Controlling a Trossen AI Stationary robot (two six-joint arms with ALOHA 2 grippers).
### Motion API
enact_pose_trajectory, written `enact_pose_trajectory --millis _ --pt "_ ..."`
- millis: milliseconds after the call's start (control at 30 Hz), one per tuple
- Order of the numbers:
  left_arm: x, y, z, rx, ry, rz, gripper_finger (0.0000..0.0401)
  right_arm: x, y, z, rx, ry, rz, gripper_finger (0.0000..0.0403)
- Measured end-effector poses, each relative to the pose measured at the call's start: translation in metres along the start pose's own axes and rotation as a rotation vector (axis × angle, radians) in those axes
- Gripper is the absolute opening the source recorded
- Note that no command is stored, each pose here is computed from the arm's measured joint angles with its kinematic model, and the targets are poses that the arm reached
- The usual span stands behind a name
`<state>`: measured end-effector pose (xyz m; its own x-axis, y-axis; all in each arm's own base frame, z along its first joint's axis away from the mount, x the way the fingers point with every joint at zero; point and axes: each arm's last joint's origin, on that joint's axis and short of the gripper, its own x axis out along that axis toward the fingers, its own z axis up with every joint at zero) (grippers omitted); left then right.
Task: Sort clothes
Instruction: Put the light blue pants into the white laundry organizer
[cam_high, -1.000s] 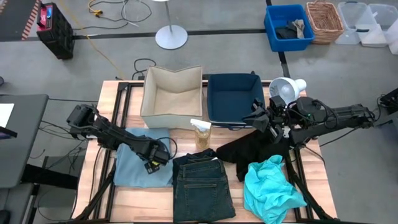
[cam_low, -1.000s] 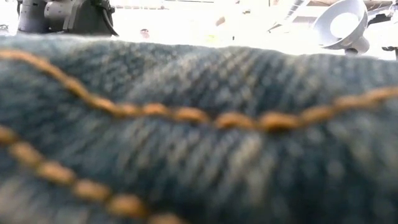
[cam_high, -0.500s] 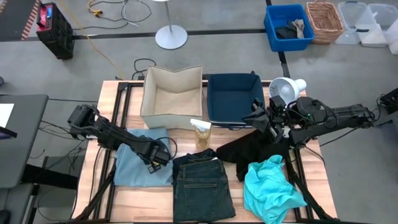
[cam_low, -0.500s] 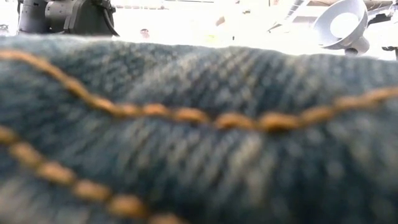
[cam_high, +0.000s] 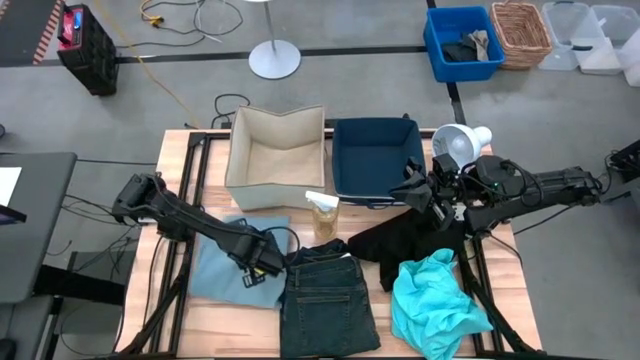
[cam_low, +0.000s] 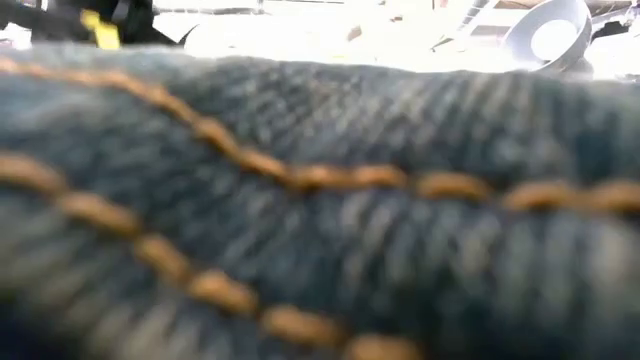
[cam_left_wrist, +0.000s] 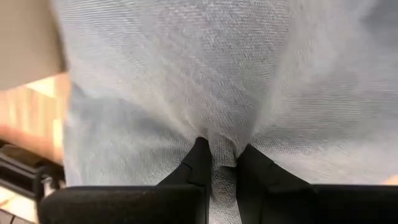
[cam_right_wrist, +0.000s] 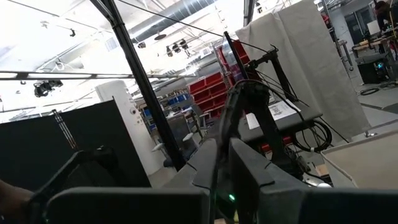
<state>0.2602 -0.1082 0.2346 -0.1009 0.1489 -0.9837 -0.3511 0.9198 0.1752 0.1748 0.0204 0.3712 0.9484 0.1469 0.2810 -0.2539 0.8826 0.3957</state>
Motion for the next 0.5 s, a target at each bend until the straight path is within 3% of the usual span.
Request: enact_pose_trajectory --millis 267,500 --pt "-0.059 0.001 -0.013 -0.004 -0.022 0.011 0.0031 0.000 0.000 0.000 0.000 0.000 0.000 0.0056" --pt "-0.113 0.017 -0.043 -0.139 -0.164 -0.180 0.0031 0.000 0.000 0.000 -0.001 0.000 0.000 0.0056"
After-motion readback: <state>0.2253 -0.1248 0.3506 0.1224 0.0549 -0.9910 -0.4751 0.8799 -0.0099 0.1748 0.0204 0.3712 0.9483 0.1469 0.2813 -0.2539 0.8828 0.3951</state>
